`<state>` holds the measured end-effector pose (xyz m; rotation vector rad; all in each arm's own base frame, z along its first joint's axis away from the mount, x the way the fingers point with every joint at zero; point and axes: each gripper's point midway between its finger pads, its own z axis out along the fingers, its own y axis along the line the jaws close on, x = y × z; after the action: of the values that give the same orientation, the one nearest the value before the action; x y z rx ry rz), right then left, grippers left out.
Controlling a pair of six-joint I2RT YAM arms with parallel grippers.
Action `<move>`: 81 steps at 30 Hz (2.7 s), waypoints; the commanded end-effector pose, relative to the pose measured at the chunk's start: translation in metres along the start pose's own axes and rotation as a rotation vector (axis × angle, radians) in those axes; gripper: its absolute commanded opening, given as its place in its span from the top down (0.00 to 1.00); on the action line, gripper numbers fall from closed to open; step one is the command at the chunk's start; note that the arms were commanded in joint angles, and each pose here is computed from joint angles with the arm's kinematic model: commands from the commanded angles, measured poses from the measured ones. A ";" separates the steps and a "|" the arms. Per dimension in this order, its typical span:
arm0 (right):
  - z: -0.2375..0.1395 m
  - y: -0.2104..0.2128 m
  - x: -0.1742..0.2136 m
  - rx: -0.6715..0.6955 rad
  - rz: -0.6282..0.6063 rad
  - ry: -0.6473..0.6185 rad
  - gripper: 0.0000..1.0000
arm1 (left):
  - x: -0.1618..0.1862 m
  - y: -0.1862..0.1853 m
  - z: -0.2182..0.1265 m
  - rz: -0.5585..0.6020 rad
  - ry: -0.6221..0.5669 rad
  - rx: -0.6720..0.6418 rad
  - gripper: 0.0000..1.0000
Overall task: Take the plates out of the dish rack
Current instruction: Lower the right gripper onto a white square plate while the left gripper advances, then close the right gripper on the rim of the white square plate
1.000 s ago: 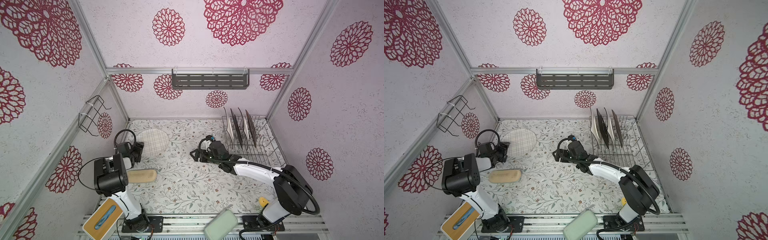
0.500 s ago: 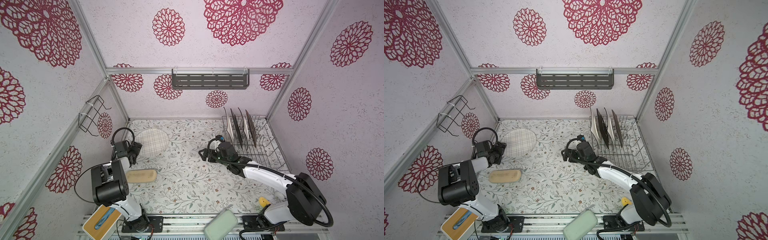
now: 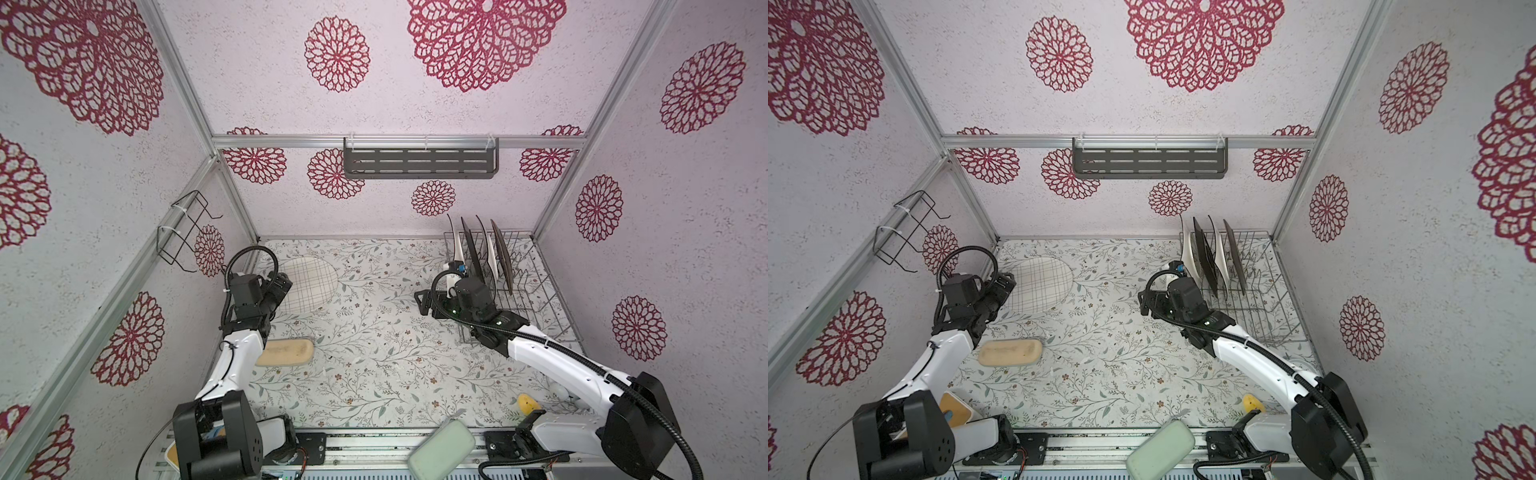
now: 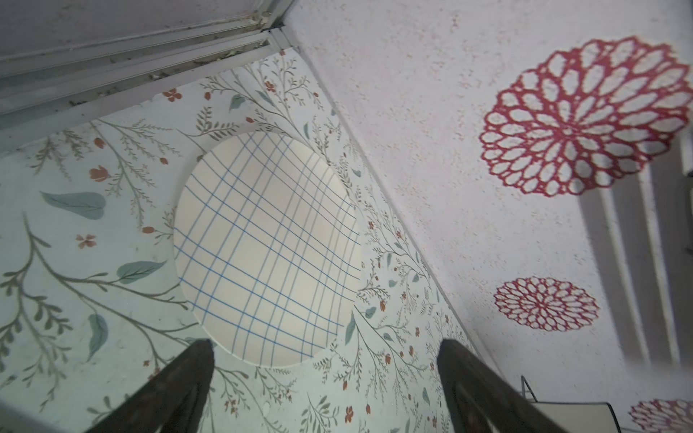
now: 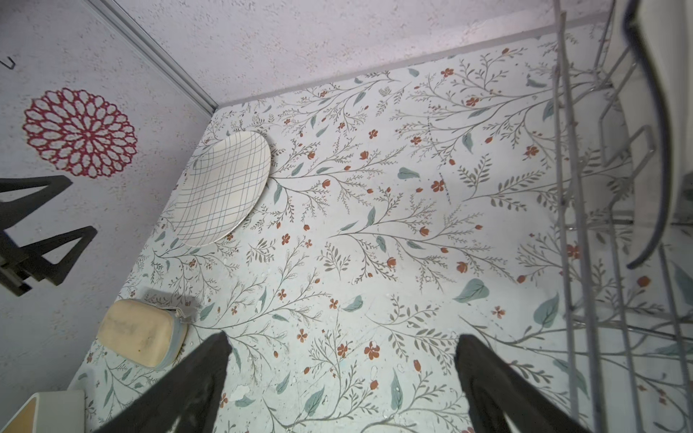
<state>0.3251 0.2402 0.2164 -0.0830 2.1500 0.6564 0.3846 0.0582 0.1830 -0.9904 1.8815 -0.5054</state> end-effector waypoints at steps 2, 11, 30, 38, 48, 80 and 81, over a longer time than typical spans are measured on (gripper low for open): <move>-0.032 0.003 -0.042 0.040 -0.060 -0.128 0.03 | 0.028 -0.010 -0.018 0.088 0.039 -0.002 0.03; -0.064 -0.004 -0.075 0.197 -0.129 -0.144 0.06 | 0.087 -0.038 -0.050 0.180 0.113 0.078 0.03; -0.093 -0.050 -0.137 0.523 -0.236 -0.152 0.01 | 0.133 -0.085 -0.072 0.220 0.173 0.222 0.03; -0.061 -0.082 -0.156 0.623 -0.270 -0.072 0.02 | 0.136 -0.106 -0.066 0.246 0.176 0.273 0.03; -0.035 -0.126 -0.182 0.725 -0.233 0.007 0.20 | 0.123 -0.109 -0.074 0.311 0.139 0.253 0.03; 0.024 -0.198 -0.194 0.889 -0.263 0.153 0.54 | 0.125 -0.131 -0.051 0.305 0.146 0.264 0.03; 0.025 -0.200 -0.193 0.889 -0.262 0.156 0.55 | 0.124 -0.132 -0.051 0.305 0.144 0.266 0.03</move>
<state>0.5207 0.0528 0.2560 0.0545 2.3485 -0.4950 0.3595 -0.1202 0.2149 -0.5018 2.0330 -0.6209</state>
